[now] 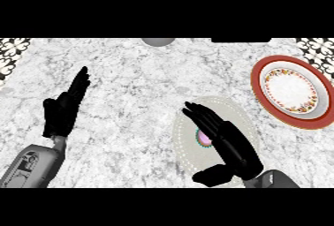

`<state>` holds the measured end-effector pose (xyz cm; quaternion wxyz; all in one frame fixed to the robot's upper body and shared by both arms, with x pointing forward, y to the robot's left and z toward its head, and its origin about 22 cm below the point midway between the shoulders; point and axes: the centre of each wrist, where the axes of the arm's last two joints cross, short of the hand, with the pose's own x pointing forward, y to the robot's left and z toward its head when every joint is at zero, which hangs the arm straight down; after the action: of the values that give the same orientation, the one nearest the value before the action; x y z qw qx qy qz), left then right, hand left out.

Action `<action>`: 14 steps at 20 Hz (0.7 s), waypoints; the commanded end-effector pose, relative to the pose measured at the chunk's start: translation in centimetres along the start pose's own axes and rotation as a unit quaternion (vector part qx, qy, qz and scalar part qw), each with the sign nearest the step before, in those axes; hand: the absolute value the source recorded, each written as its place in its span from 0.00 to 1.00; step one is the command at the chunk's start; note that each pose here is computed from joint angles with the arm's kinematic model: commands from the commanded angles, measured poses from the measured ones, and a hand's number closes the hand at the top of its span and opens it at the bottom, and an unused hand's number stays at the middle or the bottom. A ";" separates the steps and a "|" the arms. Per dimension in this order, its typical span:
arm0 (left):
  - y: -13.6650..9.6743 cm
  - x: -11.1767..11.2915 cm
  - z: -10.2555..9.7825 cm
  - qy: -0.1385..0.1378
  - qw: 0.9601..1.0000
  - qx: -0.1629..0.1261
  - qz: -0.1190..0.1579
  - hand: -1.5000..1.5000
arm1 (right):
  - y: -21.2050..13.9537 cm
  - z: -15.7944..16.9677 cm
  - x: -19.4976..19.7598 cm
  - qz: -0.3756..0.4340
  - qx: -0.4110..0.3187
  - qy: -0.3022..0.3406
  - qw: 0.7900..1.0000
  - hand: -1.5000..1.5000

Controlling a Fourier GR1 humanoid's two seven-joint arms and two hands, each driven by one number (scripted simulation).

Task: Pick the cupcake from the placemat and place it in the plate

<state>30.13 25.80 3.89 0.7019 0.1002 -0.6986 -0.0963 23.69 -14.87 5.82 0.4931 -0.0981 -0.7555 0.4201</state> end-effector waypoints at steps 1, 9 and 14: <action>0.3 0.2 0.1 -0.001 1.000 -0.002 -0.006 0.50 | -4.3 0.1 1.5 0.087 0.048 0.053 0.994 0.00; -0.3 -0.8 0.4 0.006 1.000 -0.001 0.000 0.50 | -8.7 -1.8 4.8 0.158 0.155 0.146 0.964 0.00; -0.3 -0.4 -0.3 0.006 1.000 -0.013 -0.004 0.50 | -8.2 -2.9 4.2 0.146 0.187 0.176 0.955 0.00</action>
<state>30.37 25.86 3.92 0.7026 0.0973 -0.6980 -0.0984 25.92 -16.39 14.81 0.5478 -0.1868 -0.5688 0.5844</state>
